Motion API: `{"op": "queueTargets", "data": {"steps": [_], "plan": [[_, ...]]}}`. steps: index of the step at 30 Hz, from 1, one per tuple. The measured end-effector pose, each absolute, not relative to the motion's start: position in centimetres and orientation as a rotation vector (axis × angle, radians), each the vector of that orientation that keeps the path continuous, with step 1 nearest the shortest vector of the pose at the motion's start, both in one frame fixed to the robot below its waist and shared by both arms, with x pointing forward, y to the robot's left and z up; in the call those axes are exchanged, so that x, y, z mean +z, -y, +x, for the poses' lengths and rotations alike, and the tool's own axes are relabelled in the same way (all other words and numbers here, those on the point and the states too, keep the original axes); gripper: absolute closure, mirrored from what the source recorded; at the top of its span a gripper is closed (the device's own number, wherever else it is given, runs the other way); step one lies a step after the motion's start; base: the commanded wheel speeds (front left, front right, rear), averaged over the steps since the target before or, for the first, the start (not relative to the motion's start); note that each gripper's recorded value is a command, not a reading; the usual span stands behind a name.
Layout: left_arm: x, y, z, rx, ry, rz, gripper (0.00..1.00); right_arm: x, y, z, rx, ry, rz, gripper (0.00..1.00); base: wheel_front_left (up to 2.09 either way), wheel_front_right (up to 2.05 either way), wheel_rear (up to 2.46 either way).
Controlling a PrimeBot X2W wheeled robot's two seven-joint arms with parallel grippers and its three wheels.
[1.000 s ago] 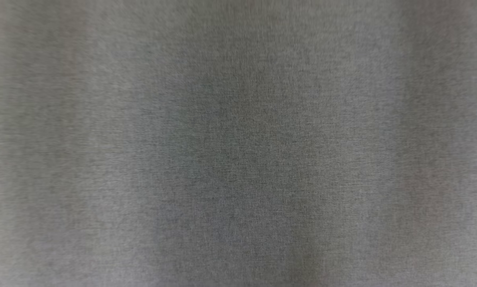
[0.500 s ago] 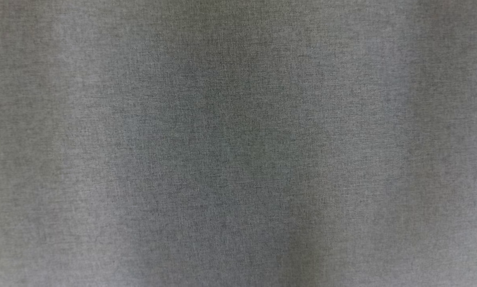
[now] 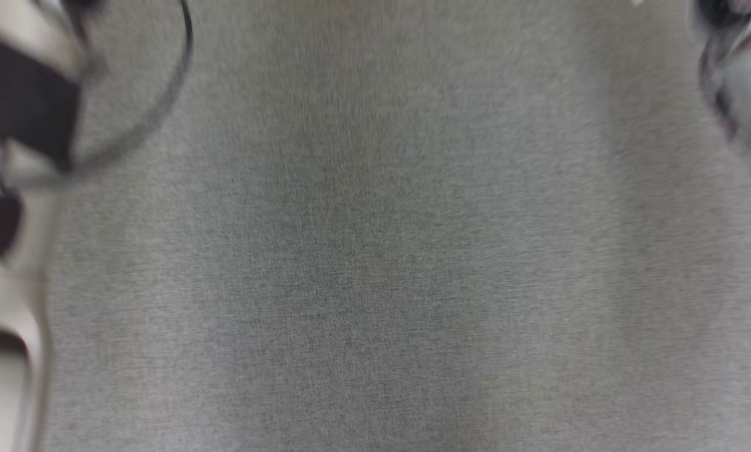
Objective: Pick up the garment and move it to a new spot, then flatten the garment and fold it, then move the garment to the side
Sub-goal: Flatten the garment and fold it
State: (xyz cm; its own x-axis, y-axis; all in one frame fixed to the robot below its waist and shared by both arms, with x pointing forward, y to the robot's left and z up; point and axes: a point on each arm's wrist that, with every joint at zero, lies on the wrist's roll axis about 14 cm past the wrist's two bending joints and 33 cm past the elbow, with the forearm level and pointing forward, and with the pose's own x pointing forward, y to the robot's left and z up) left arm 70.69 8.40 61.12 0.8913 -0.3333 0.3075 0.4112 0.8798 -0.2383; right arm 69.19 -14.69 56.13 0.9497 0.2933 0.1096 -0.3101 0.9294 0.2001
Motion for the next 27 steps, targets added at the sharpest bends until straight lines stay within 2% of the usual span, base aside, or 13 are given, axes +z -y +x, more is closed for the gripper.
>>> {"op": "queueTargets", "data": {"steps": [19, 27], "plan": [[52.7, -10.2, 49.6, -0.301, 0.058, -0.456, 1.0, 49.5, 15.2, 50.4, 0.346, -0.079, 0.344, 1.0, 0.0, 0.0, 0.0], [49.1, -11.9, 42.9, -0.194, -0.059, -0.501, 1.0, 46.6, 14.7, 43.7, 0.34, -0.158, 0.37, 1.0, 0.0, 0.0, 0.0]]}}
